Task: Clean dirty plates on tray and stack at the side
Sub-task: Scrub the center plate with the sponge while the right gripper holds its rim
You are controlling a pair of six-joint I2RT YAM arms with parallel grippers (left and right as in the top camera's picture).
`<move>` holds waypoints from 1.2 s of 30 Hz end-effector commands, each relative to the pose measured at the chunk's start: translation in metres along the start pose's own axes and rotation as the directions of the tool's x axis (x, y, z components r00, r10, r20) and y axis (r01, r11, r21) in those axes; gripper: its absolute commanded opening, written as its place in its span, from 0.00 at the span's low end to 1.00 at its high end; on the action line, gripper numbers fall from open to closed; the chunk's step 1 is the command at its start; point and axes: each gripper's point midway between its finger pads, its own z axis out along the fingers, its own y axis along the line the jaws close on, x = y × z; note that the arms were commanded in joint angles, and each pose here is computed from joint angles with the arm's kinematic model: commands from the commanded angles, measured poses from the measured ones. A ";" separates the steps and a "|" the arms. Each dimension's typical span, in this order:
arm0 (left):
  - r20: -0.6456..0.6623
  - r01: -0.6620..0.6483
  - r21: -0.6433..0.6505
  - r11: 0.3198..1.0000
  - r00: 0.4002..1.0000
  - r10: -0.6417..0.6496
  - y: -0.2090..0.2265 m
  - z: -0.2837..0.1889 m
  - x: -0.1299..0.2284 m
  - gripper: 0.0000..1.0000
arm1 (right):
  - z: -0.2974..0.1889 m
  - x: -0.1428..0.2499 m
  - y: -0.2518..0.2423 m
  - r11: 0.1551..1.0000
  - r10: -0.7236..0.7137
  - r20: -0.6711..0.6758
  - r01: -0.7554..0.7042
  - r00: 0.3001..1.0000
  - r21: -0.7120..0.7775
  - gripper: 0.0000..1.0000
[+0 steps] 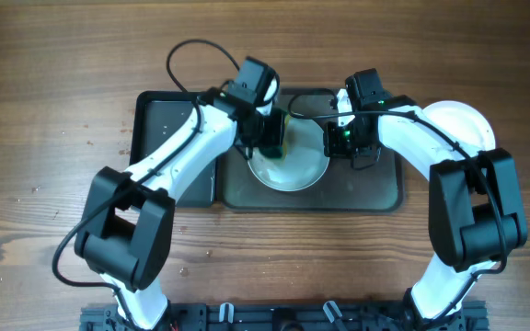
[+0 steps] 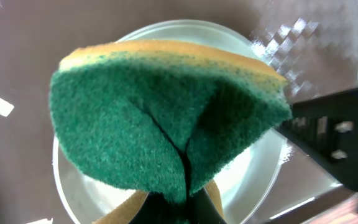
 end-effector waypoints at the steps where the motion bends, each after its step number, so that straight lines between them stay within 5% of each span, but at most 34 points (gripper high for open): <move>1: -0.020 -0.010 -0.018 1.000 1.000 0.010 0.003 0.019 0.018 0.04 | 0.008 0.008 0.004 1.000 0.004 -0.032 -0.004 0.999 -0.021 0.04; 12: 0.021 0.004 -0.098 0.995 1.000 -0.002 0.029 0.043 0.034 0.04 | 0.008 0.008 0.004 1.000 0.004 -0.033 -0.005 0.999 -0.021 0.04; 19: 0.152 0.032 -0.138 0.990 0.988 -0.011 0.046 0.039 0.002 0.04 | 0.008 0.008 0.004 1.000 0.003 -0.033 -0.004 0.999 -0.021 0.04; 36: 0.227 0.029 -0.112 0.993 0.974 -0.003 0.049 0.049 -0.018 0.04 | 0.008 0.006 0.004 0.999 -0.029 -0.025 0.029 0.999 -0.021 0.04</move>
